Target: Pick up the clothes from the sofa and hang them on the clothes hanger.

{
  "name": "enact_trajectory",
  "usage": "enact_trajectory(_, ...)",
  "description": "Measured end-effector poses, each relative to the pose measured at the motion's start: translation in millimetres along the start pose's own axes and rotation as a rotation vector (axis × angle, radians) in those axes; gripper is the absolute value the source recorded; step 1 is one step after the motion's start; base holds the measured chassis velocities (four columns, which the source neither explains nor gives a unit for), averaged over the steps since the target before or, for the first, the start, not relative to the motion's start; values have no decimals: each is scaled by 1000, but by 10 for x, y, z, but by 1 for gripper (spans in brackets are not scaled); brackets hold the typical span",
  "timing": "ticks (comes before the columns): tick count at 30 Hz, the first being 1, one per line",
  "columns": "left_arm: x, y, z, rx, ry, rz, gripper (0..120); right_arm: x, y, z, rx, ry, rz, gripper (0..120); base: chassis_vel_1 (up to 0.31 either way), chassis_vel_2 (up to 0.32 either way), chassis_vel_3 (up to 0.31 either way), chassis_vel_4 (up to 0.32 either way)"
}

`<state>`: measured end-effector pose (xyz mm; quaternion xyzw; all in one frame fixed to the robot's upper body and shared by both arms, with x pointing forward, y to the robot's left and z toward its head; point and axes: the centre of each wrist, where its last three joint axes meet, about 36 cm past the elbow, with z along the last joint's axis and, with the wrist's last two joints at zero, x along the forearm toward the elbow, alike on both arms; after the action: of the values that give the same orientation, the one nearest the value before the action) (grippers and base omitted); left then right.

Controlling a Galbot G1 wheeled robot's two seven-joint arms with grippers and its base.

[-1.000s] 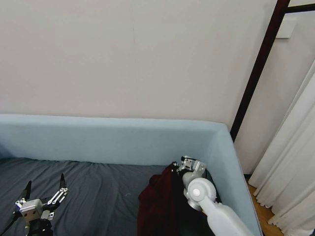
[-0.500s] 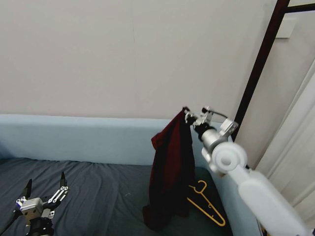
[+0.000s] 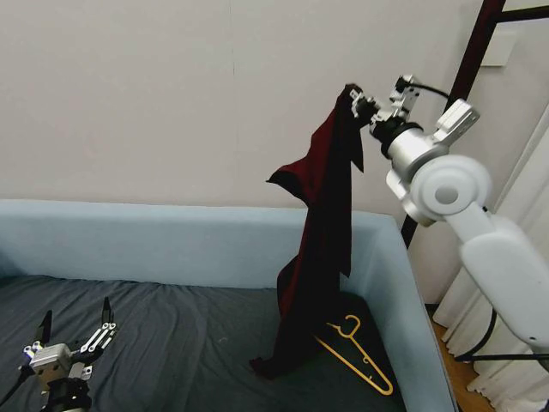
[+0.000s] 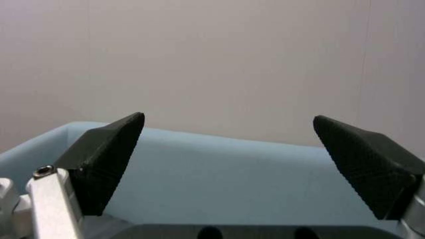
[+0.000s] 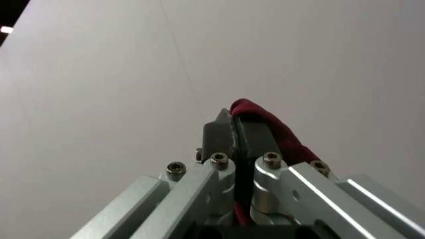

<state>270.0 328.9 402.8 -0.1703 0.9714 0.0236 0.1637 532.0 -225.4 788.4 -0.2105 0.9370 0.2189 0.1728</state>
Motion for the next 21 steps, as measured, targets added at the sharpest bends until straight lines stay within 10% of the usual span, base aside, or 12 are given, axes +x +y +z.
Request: enact_trajectory(21, -53, -74, 89, 24, -4, 5, 100, 137, 193, -407, 94, -19, -31, 0, 0, 0, 0, 0)
